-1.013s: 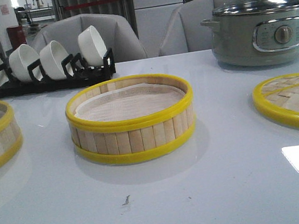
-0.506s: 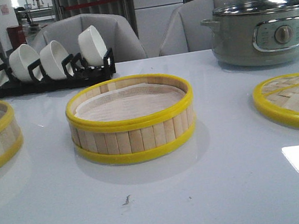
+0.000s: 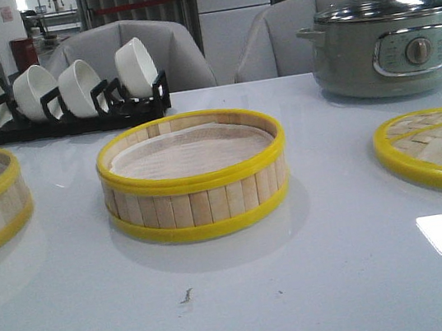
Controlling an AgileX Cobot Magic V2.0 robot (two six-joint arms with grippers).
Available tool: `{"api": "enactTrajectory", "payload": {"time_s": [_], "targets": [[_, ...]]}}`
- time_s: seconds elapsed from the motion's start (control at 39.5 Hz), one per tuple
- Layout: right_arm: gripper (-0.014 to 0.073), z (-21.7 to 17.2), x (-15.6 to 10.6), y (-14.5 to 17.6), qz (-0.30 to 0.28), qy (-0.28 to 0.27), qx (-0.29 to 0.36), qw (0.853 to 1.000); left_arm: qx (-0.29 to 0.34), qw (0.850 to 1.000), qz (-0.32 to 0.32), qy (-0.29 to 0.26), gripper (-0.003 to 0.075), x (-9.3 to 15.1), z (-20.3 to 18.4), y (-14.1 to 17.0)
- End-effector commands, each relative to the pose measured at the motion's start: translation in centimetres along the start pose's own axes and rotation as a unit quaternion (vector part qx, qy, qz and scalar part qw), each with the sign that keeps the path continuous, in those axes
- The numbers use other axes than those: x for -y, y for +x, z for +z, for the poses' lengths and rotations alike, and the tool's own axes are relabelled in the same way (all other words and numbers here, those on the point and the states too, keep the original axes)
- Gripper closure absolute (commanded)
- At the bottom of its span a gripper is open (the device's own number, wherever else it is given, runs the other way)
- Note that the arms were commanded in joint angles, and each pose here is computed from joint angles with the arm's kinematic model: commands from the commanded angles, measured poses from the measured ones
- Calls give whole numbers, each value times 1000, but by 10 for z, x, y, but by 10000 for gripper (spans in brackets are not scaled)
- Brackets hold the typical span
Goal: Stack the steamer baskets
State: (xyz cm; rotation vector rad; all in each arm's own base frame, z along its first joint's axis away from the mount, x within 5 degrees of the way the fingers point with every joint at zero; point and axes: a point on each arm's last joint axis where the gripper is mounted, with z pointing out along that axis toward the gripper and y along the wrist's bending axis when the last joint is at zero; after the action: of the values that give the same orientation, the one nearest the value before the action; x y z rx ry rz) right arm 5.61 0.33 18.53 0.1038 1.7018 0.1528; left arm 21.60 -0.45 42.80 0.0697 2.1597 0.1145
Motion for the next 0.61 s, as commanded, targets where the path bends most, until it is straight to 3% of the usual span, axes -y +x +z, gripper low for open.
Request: {"api": "enactTrajectory", "payload": {"time_s": [0.0,0.58], "targets": [[538,-3,-1,-13,0,-1,60,998,25,1000,4,0,633,0,-8,-10],[538,-3,-1,-13,0,-1,60,998,-3,1000,8,-4,633,0,-1,-7]]}}
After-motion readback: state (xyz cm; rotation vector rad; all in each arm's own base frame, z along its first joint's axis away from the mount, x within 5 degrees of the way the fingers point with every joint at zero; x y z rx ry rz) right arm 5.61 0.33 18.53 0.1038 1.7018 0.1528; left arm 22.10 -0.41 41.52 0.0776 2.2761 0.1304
